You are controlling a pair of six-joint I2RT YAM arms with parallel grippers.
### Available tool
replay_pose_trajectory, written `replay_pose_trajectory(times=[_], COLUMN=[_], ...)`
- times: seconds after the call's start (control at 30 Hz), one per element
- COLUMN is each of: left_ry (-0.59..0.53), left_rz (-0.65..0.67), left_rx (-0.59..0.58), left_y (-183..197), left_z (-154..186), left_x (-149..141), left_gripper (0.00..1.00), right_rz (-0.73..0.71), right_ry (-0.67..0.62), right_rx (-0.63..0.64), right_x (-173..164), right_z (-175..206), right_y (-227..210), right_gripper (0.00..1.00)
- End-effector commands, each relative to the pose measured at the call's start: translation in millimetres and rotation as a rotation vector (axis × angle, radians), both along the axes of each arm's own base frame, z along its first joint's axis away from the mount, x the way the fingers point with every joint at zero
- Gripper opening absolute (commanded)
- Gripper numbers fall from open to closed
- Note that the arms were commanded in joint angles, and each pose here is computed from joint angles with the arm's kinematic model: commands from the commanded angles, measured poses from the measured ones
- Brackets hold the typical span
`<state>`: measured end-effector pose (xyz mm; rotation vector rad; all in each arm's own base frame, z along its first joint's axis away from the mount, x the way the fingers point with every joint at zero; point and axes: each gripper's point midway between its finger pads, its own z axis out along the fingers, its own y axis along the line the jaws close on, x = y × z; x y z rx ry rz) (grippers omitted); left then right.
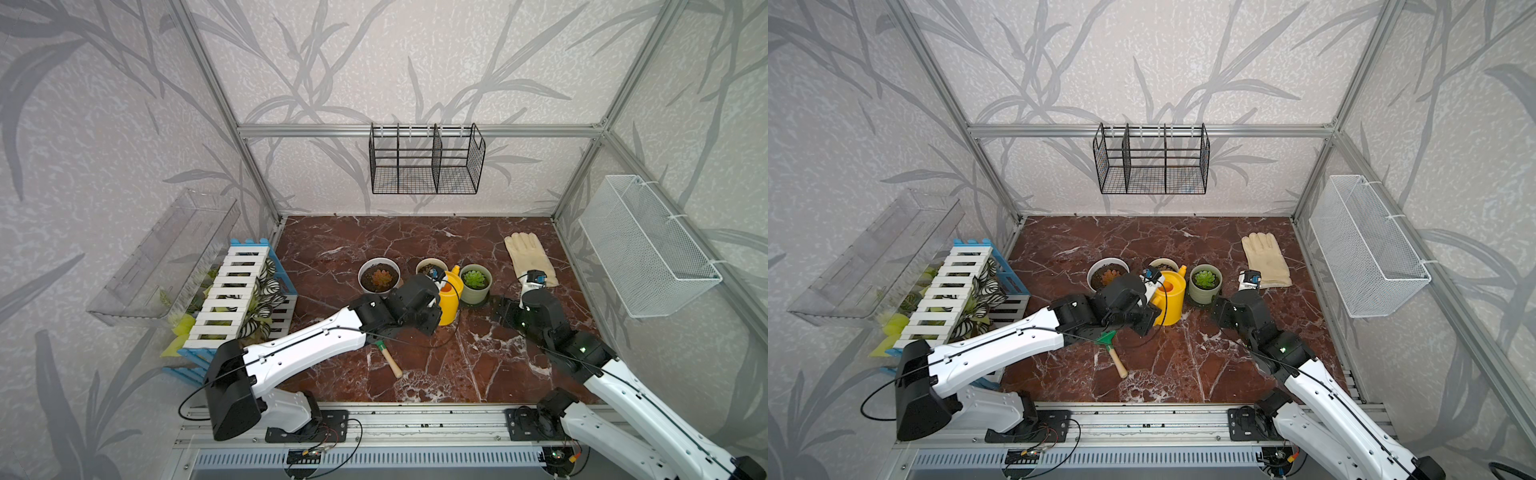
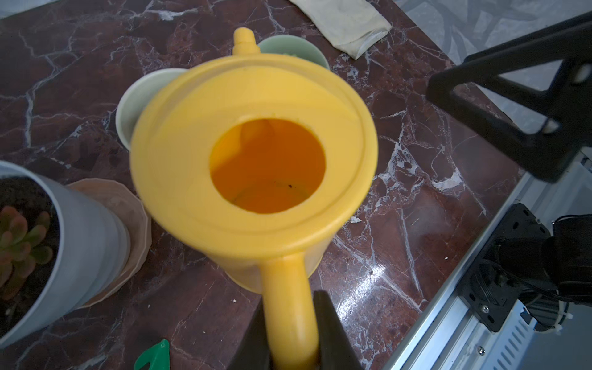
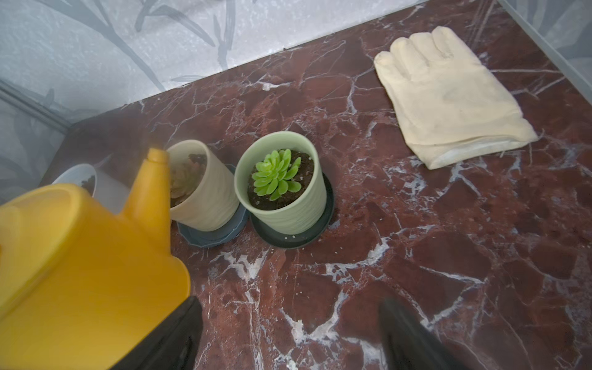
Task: Water the succulent around the soil edge
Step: Pick up the watering can from the center of the board, then water the soil of the potted plant with water.
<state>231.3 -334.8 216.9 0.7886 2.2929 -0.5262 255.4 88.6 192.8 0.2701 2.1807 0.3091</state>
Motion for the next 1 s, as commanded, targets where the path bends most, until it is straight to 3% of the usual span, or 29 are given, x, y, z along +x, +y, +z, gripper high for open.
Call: replay_pose_trajectory(times=[0.0,0.47,0.97], left_ry=[0.034,0.109,0.194], left_rz=[-0.073,-0.105,-0.174], left_rx=[0.123,0.276,0.223], left_y=[-1.6,-22.8,-49.7], left_z=[-1.4,-19.6,-15.3], left_x=[-3.0,14.5,0.1], left_gripper=[0.0,0.0,0.0], right_rz=[-0.05,-0.097,-0.109], right_ry=[0.013,0.02,0.03], right_rx=[0.006,0.012,0.037], right_x=[-1.9,-0.4,1.7], right_z=[-3.4,-9.1,-15.7], right_y=[-11.1,-27.8,-31.9], right_gripper=[0.88,0.88,0.88])
